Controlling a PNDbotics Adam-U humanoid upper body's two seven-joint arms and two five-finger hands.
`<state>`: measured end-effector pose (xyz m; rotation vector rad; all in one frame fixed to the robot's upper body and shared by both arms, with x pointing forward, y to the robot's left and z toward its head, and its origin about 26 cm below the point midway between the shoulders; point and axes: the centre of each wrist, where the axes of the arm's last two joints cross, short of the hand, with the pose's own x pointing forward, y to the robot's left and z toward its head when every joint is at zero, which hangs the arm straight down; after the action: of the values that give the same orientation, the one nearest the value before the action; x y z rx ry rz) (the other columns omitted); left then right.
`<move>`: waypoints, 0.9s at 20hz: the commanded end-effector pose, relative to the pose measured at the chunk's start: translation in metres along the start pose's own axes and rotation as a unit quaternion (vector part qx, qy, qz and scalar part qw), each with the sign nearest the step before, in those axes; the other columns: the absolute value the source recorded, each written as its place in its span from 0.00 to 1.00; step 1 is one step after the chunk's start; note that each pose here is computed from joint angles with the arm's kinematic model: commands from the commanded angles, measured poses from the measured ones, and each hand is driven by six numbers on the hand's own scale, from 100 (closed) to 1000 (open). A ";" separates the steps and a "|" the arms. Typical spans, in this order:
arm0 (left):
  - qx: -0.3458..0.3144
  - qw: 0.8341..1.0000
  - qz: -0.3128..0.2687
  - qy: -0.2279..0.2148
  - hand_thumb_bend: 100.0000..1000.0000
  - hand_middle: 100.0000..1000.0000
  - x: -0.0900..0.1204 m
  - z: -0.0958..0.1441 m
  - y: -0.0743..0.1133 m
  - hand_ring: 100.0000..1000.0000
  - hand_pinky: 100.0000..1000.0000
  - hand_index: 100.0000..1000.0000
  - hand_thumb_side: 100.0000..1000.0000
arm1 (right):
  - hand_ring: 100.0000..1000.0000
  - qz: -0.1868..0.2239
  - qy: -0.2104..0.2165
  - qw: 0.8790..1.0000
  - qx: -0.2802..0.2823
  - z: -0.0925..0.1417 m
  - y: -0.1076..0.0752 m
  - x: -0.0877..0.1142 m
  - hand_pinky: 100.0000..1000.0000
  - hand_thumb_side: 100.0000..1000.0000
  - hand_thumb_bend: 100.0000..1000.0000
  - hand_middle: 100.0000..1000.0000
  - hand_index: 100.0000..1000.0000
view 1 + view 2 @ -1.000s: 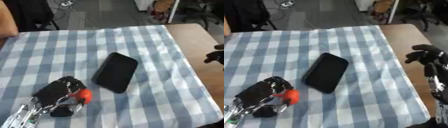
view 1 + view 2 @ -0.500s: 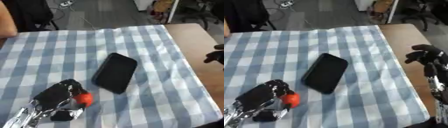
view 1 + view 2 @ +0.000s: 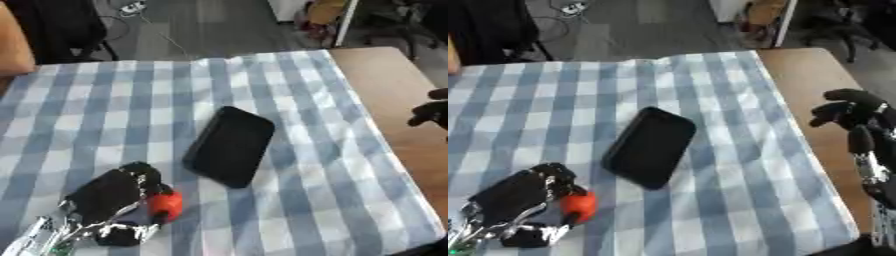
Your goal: Pick up objects on the table and place them in the box.
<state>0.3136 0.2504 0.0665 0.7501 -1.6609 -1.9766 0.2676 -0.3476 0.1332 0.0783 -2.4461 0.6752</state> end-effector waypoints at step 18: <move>0.131 0.988 0.066 0.054 0.00 0.11 -0.010 0.002 0.006 0.24 0.60 0.26 0.31 | 0.66 0.065 -0.074 0.991 0.090 -0.005 -0.006 0.004 0.57 0.40 0.00 0.75 0.86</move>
<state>0.3170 0.2548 0.0642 0.7727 -1.8416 -1.6415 0.2675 -0.3476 0.1332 0.0781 -2.4465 0.6746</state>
